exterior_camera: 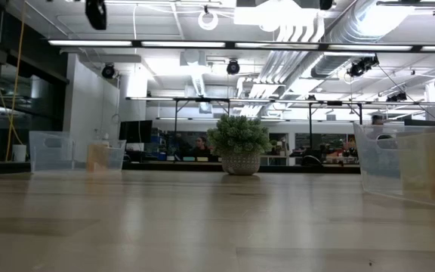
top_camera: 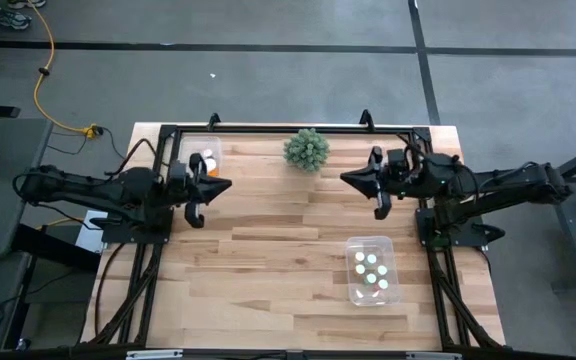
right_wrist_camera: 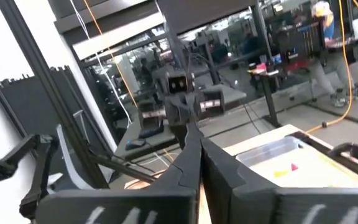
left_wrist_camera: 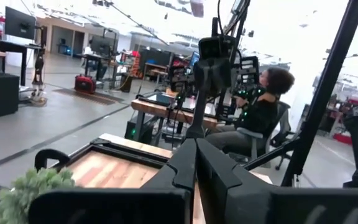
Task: Pick and place medicine bottles into bin by pill shape (circle, oval)
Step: Return to Home Position
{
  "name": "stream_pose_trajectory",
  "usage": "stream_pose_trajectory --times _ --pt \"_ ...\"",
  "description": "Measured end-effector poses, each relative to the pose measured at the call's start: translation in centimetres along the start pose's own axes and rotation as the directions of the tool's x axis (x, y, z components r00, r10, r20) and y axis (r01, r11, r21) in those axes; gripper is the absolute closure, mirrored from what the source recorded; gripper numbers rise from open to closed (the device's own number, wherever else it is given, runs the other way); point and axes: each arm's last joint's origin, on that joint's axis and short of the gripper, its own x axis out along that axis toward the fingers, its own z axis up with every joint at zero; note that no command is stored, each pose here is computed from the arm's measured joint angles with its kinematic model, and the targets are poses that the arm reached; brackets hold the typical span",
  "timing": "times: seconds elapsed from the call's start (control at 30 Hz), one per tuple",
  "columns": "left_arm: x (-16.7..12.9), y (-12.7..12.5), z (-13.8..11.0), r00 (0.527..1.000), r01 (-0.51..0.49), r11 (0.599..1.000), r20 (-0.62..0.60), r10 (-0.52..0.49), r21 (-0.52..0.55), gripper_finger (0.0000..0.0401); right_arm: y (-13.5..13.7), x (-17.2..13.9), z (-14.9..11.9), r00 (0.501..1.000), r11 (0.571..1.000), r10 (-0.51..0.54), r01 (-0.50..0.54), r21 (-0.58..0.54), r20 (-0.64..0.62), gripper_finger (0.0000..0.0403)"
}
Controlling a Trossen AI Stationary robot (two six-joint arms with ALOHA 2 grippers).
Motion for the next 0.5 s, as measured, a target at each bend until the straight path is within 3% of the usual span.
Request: stream_pose_trajectory --times 0.33,0.5 --pt "-4.4 1.7 -4.8 0.998 0.052 0.996 0.039 -0.050 -0.072 0.0401 -0.1 -0.1 -0.2 1.000 0.986 -0.002 -0.003 -0.166 -0.029 0.0402" --pt "-5.9 2.4 -6.9 0.996 0.079 0.989 0.061 -0.072 -0.123 0.0401 -0.1 -0.1 -0.3 0.999 0.996 -0.005 0.001 -0.092 -0.039 0.0402"
